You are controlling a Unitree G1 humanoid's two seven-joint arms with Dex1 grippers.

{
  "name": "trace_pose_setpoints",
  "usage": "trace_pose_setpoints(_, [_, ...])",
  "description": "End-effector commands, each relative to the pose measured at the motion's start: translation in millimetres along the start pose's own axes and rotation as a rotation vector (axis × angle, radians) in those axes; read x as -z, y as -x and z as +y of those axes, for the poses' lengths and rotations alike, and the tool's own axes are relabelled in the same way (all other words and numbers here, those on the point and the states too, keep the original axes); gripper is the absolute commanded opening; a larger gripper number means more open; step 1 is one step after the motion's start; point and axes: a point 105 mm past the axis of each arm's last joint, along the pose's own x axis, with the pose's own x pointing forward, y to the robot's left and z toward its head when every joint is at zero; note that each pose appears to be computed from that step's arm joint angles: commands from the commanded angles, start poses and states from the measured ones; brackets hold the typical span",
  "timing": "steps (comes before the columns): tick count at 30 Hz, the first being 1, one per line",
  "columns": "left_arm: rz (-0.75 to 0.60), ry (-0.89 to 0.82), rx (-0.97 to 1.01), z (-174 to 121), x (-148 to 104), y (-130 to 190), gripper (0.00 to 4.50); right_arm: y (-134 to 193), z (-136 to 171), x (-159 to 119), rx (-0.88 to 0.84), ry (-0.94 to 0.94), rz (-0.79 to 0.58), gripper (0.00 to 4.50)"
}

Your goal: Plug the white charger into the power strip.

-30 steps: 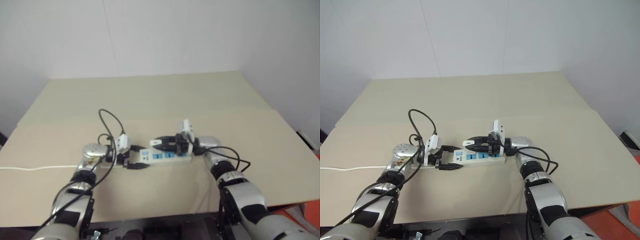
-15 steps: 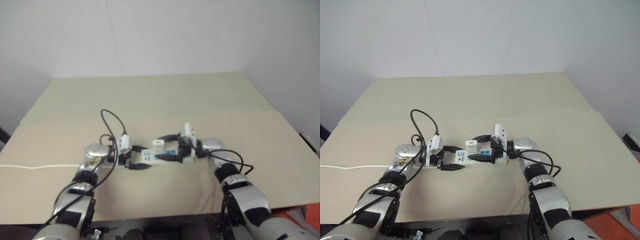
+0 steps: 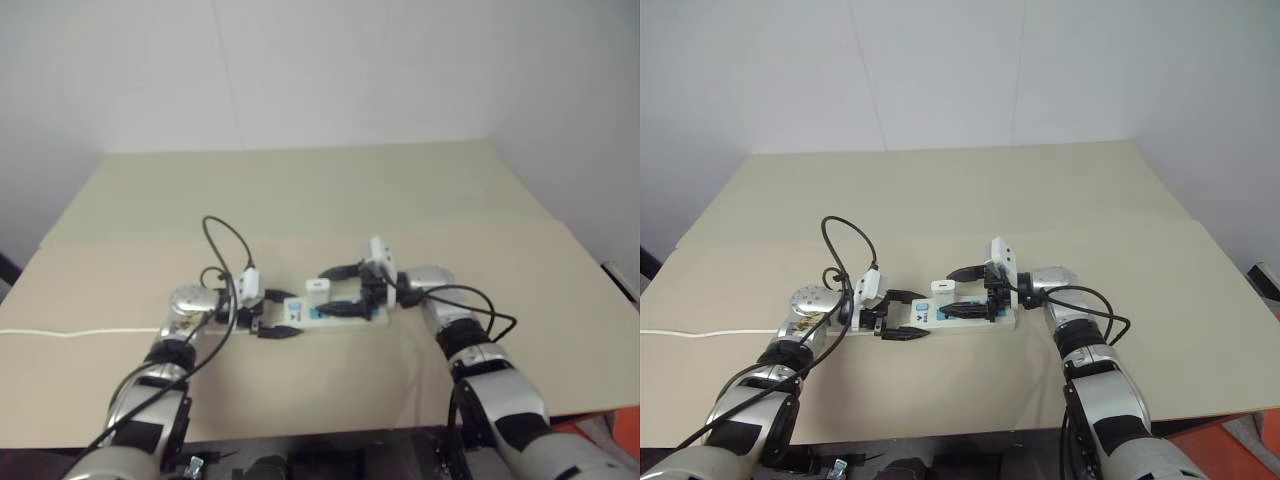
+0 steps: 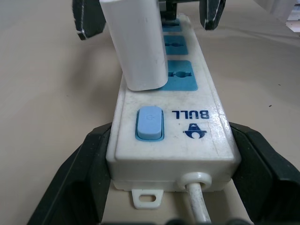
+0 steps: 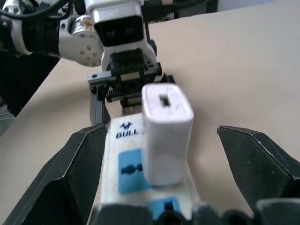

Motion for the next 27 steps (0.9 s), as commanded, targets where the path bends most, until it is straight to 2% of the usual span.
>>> trace_pose_setpoints(1, [0.011,-0.032,0.022,0.0,-3.6,-3.4,3.26,-3.7,-4.3,-20.1,0.005,0.038,-0.039,4.46])
trace_pose_setpoints(10, [0.016,-0.03,0.021,-1.0,-1.7,-3.2,3.26,-1.9,-8.8,-25.7,0.018,0.013,-0.044,4.46])
trace_pose_setpoints(13, [0.015,-0.031,0.021,-1.0,-1.9,-3.7,3.26,-0.6,-9.0,-25.0,0.018,0.008,-0.043,3.92])
trace_pose_setpoints(21, [0.016,-0.03,0.02,-0.9,-1.8,-3.3,3.26,0.2,-4.8,-26.4,-0.008,0.036,-0.071,1.15])
trace_pose_setpoints(27, [0.018,-0.031,0.021,-1.0,-1.9,-3.3,3.26,-3.0,-2.0,-22.3,-0.016,0.067,-0.062,1.11])
